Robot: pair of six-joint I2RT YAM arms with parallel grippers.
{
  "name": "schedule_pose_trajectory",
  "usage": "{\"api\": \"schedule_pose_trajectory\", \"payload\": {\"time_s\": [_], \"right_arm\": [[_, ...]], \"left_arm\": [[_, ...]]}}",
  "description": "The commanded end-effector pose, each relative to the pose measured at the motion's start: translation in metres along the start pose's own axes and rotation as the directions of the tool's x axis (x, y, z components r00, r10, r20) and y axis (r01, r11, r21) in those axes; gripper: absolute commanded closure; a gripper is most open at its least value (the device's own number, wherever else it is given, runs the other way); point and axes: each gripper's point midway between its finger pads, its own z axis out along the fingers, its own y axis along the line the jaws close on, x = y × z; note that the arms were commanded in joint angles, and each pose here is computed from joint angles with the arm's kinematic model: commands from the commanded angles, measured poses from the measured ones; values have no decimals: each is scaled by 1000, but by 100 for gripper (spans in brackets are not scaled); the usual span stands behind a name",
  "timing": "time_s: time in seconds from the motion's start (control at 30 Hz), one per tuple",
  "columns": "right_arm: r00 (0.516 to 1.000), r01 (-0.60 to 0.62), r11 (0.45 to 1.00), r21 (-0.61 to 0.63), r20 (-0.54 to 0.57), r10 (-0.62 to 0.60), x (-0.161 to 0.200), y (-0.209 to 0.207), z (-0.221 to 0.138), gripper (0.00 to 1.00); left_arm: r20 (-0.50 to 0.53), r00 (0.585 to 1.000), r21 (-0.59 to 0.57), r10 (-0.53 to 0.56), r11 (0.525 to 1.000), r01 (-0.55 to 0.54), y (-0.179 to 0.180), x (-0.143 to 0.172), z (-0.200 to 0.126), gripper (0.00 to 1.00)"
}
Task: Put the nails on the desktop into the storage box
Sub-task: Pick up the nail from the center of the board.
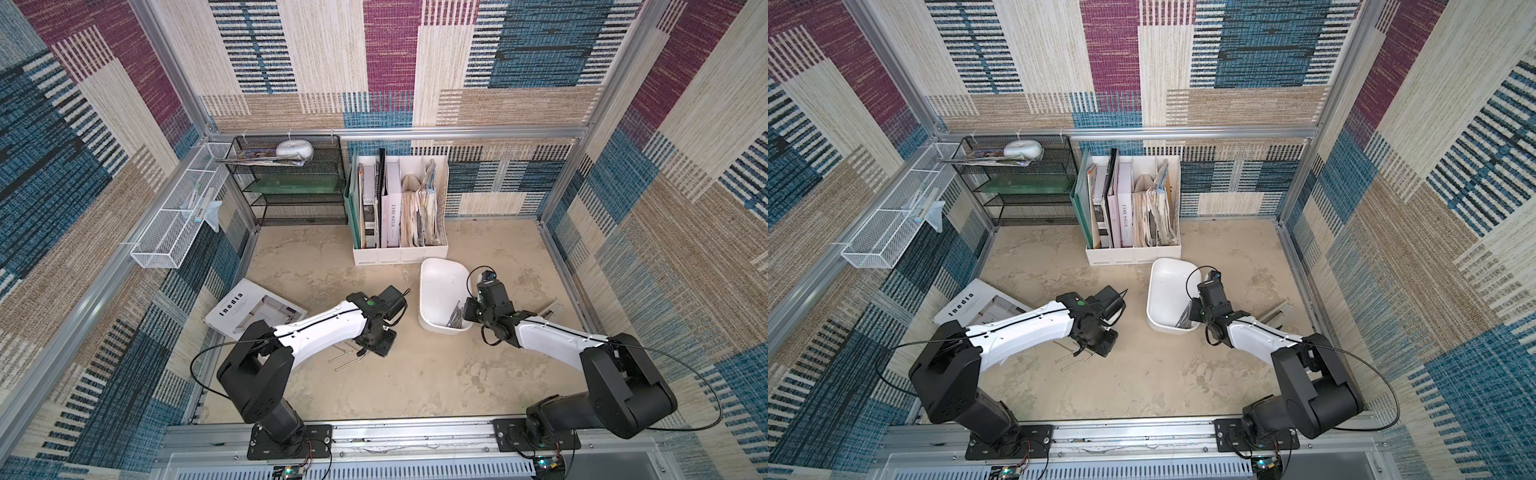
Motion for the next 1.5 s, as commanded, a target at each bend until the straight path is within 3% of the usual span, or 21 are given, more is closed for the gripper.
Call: {"api": "schedule_pose_trajectory", "payload": {"time_s": [0.0,0.37,0.67,1.03,1.2,1.33,1.47], "right_arm": [[999,14,999,37,-35,-13,10,-10,-1,100],[999,11,999,35,-40,-9,12,-11,0,100],[999,14,999,37,-40,-13,13,-12,0,100],[999,13,999,36,-44,-11,15,-13,0,100],[999,5,1000,21,-42,-4,14,-10,-2,100],[999,-20,1000,-7,-50,20,19,-5,1,100],[999,-39,998,-44,-38,37,22,6,4,100]], "left_arm": [[-51,998,-7,30,1000,-30,6,7,8,55],[-148,989,-33,7,999,-12,15,19,33,62],[-216,976,-69,-4,998,-11,19,25,56,76],[-179,984,-6,13,1000,-14,7,10,48,100],[-119,993,40,-20,999,25,-1,1,3,100],[3,995,163,-103,981,101,-16,-10,-73,100],[140,973,340,-185,932,129,-42,-35,-147,100]]}}
